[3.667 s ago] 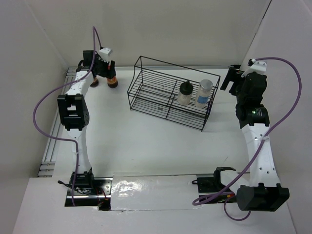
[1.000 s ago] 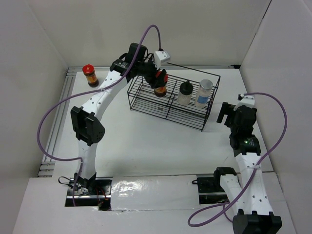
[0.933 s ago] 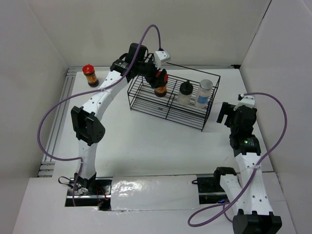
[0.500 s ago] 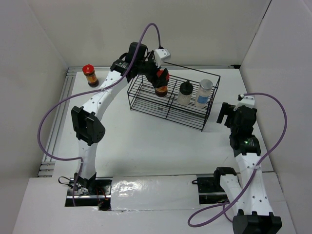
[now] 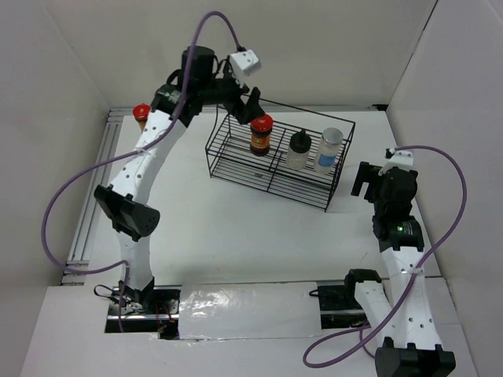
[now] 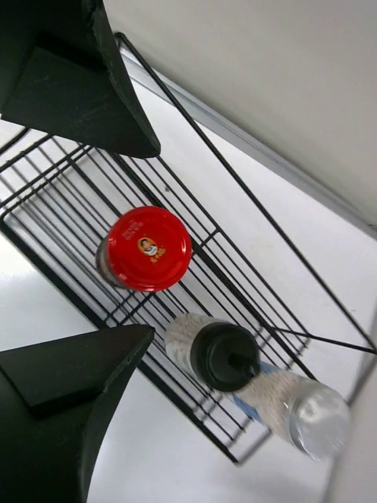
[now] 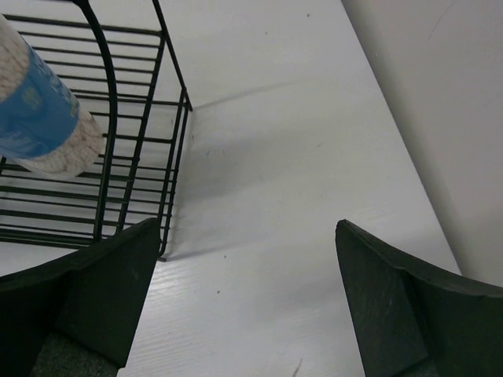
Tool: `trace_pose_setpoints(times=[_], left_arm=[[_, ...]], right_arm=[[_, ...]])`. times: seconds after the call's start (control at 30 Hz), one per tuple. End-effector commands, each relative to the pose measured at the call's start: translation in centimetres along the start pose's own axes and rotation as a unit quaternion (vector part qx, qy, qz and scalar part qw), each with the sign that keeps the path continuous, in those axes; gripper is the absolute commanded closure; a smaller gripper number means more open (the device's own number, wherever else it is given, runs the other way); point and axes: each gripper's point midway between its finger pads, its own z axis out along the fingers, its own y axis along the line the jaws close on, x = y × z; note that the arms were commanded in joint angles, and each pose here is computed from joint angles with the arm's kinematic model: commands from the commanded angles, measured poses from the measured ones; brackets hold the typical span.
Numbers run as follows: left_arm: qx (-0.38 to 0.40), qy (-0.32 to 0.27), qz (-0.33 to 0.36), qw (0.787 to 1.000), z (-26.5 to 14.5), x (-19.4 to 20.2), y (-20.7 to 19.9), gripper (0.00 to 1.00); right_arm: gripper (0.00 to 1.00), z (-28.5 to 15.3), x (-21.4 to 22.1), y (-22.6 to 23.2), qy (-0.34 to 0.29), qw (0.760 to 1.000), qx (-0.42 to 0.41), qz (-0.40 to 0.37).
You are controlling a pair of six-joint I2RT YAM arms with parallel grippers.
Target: Organize the condiment bottles
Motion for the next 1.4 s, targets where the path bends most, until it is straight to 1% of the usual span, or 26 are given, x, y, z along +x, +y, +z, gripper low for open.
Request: trace_pose_setpoints(times=[0.0,0.03,0.07,0.1,0.13,0.17,0.2,0.23,0.27,0.3,0.33,0.37,0.43,0.47,0.5,0.53,0.63,0.73,0.77,0.87,0.9,1.0,1.07,1.17,1.37], left_arm=[[-0.014,-0.048,-0.048,0.998,-7.4,-4.5,0.3,0.01],[-0.031,-0.048,-0.074,0.996,-9.2,-3.8,2.5,0.01],[-0.017,-0.043,-0.097,0.994,-9.9,-2.7,2.8,0.01],[-0.048,-0.047,-0.11,0.992,-12.3,-2.2,4.9,0.01],[-0.064,-0.038,-0.124,0.989,-12.9,-0.7,6.3,0.01],[-0.084,-0.035,-0.13,0.987,-14.0,0.0,7.6,0.01],[-0.122,-0.032,-0.142,0.982,-16.1,1.4,10.2,0.01],[-0.133,-0.027,-0.149,0.979,-16.4,2.6,11.3,0.01],[-0.173,-0.021,-0.151,0.973,-18.2,4.0,13.5,0.01],[-0.21,-0.016,-0.154,0.965,-20.1,5.4,15.7,0.01],[-0.235,-0.01,-0.149,0.96,-20.5,6.9,17.2,0.01],[-0.278,0.003,-0.136,0.951,-22.1,8.3,19.2,0.01],[-0.309,0.021,-0.128,0.942,-22.4,11.1,21.5,0.01],[-0.336,0.037,-0.117,0.934,-23.2,12.6,22.9,0.01],[-0.347,0.043,-0.115,0.93,-23.4,13.5,23.7,0.01],[-0.353,0.06,-0.123,0.926,-23.0,15.8,24.8,0.01],[-0.384,0.07,-0.127,0.912,-23.8,18.0,27.4,0.01],[-0.392,0.086,-0.148,0.904,-23.1,21.7,29.8,0.01],[-0.397,0.086,-0.146,0.902,-23.1,22.2,30.5,0.01],[-0.408,0.103,-0.147,0.895,-22.5,24.8,32.3,0.01],[-0.411,0.112,-0.152,0.892,-21.9,26.4,32.9,0.01],[-0.418,0.124,-0.162,0.885,-21.1,29.0,34.0,0.01],[-0.414,0.125,-0.171,0.885,-20.5,30.2,34.2,0.01],[-0.397,0.117,-0.185,0.891,-19.4,31.2,33.7,0.01],[-0.378,0.101,-0.193,0.9,-17.9,31.9,34.3,0.01]], right_arm=[[0.02,-1.7,-5.6,-0.6,-0.064,0.998,0.007,-0.011],[0.02,-1.9,-6.5,-0.7,-0.072,0.997,0.008,-0.012],[0.02,-1.9,-7.1,-0.6,-0.073,0.997,0.005,-0.016],[0.01,-2.5,-9.0,-0.6,-0.093,0.996,0.004,-0.018],[0.01,-2.8,-9.8,-0.4,-0.098,0.995,-0.003,-0.021],[0.01,-3.3,-11.7,-0.2,-0.115,0.993,-0.009,-0.023],[0.01,-3.5,-12.6,-0.1,-0.122,0.992,-0.013,-0.024],[0.01,-3.8,-13.5,0.4,-0.13,0.991,-0.027,-0.025],[0.01,-4.1,-15.0,0.5,-0.142,0.989,-0.032,-0.025],[0.01,-4.0,-15.5,0.8,-0.145,0.988,-0.039,-0.025],[0.01,-4.2,-16.2,1.0,-0.152,0.987,-0.043,-0.023],[0.01,-4.0,-16.8,1.4,-0.153,0.987,-0.054,-0.021],[0.01,-3.8,-17.3,2.0,-0.156,0.985,-0.066,-0.018],[0.01,-3.4,-17.2,2.4,-0.153,0.985,-0.076,-0.018],[0.01,-3.1,-17.2,2.6,-0.15,0.985,-0.08,-0.017],[0.01,-2.8,-17.1,2.7,-0.15,0.985,-0.081,-0.014],[0.01,-1.9,-16.7,3.1,-0.14,0.986,-0.086,-0.009],[0.02,-1.1,-16.3,3.2,-0.13,0.988,-0.086,-0.005],[0.02,-1.0,-16.2,3.2,-0.128,0.988,-0.085,-0.004],[0.02,-0.8,-16.1,3.3,-0.124,0.989,-0.084,-0.001],[0.02,-0.7,-16.2,3.2,-0.124,0.989,-0.082,0.002],[0.02,-0.4,-16.5,3.1,-0.122,0.989,-0.077,0.005],[0.02,-0.1,-16.4,3.2,-0.118,0.99,-0.077,0.005],[0.03,0.4,-16.2,3.3,-0.107,0.991,-0.078,0.006],[0.03,0.9,-15.4,3.1,-0.098,0.993,-0.068,0.008]])
